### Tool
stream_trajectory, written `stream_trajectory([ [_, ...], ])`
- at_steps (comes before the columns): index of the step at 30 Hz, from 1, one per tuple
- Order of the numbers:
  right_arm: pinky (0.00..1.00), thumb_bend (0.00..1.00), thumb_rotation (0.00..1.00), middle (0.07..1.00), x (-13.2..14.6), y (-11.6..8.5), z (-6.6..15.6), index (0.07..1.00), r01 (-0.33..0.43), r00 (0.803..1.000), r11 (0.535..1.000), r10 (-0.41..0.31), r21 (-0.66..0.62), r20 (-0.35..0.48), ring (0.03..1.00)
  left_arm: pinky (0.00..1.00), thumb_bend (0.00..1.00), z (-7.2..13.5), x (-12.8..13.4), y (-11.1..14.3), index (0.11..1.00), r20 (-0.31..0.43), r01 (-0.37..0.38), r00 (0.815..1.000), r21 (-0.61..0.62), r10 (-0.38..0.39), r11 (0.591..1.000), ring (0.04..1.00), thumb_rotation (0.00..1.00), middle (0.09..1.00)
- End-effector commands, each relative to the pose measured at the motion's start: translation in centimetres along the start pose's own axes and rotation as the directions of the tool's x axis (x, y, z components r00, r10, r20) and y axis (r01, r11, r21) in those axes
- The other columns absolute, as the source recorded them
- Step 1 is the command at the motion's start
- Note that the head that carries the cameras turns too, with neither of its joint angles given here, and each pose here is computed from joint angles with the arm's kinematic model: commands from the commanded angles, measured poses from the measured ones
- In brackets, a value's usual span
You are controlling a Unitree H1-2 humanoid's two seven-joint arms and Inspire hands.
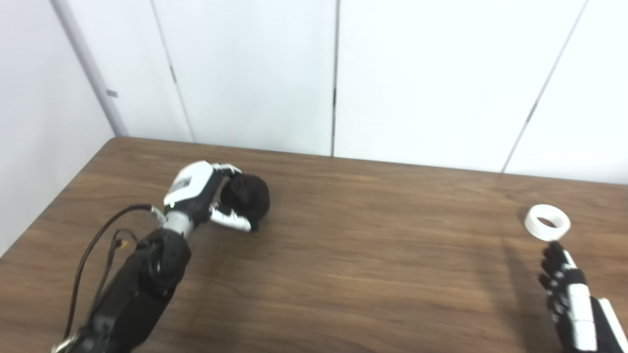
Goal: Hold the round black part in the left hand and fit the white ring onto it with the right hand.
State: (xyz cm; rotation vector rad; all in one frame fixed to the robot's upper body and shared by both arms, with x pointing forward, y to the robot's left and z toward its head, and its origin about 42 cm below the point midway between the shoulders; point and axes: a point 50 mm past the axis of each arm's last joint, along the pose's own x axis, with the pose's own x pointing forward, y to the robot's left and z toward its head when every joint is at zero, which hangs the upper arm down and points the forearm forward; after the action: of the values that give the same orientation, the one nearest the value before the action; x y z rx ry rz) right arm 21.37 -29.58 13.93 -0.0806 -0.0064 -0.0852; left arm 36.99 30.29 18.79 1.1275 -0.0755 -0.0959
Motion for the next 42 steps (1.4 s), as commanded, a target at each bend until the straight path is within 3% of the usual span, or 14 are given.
stream_trajectory([
  [1,1.0,0.53,1.0,0.978,0.2,0.8,1.3,0.974,0.006,0.998,1.0,-0.007,0.017,0.059,1.0,1.0,0.52,2.3,0.4,1.7,0.482,0.099,-0.036,0.995,0.022,0.033,0.999,0.903,0.06,0.787],
  [5,1.0,0.55,1.0,0.969,0.3,1.5,1.4,0.964,0.018,0.998,1.0,-0.019,0.024,0.052,0.994,1.0,0.52,5.6,-1.1,0.6,0.482,0.19,0.059,0.98,0.031,-0.064,0.998,0.905,0.06,0.797],
  [13,0.94,0.61,1.0,0.945,0.6,2.6,1.9,0.942,0.023,0.998,0.999,-0.022,-0.023,0.051,0.959,1.0,0.52,10.4,-4.0,-2.3,0.482,0.356,0.192,0.909,0.099,-0.215,0.976,0.884,0.06,0.789],
  [20,0.93,0.63,1.0,0.931,1.1,3.6,2.4,0.922,0.022,0.998,0.998,-0.019,-0.059,0.054,0.953,1.0,0.52,13.1,-6.2,-4.4,0.481,0.426,0.297,0.844,0.133,-0.325,0.946,0.887,0.06,0.798],
  [24,0.95,0.64,1.0,0.927,1.3,4.0,2.7,0.917,0.02,0.998,0.998,-0.017,-0.062,0.058,0.955,1.0,0.52,13.6,-7.0,-5.5,0.482,0.454,0.336,0.811,0.156,-0.369,0.929,0.887,0.06,0.798],
  [33,0.99,0.65,1.0,0.93,1.3,4.4,3.1,0.918,0.017,0.999,0.998,-0.014,-0.057,0.051,0.966,1.0,0.53,14.1,-7.8,-8.1,0.482,0.464,0.384,0.775,0.194,-0.43,0.903,0.89,0.06,0.802],
  [42,0.98,0.66,1.0,0.924,1.3,4.1,3.3,0.912,0.019,0.999,0.998,-0.017,-0.055,0.042,0.961,1.0,0.52,14.5,-8.3,-9.3,0.481,0.453,0.404,0.77,0.2,-0.45,0.893,0.902,0.06,0.803],
])
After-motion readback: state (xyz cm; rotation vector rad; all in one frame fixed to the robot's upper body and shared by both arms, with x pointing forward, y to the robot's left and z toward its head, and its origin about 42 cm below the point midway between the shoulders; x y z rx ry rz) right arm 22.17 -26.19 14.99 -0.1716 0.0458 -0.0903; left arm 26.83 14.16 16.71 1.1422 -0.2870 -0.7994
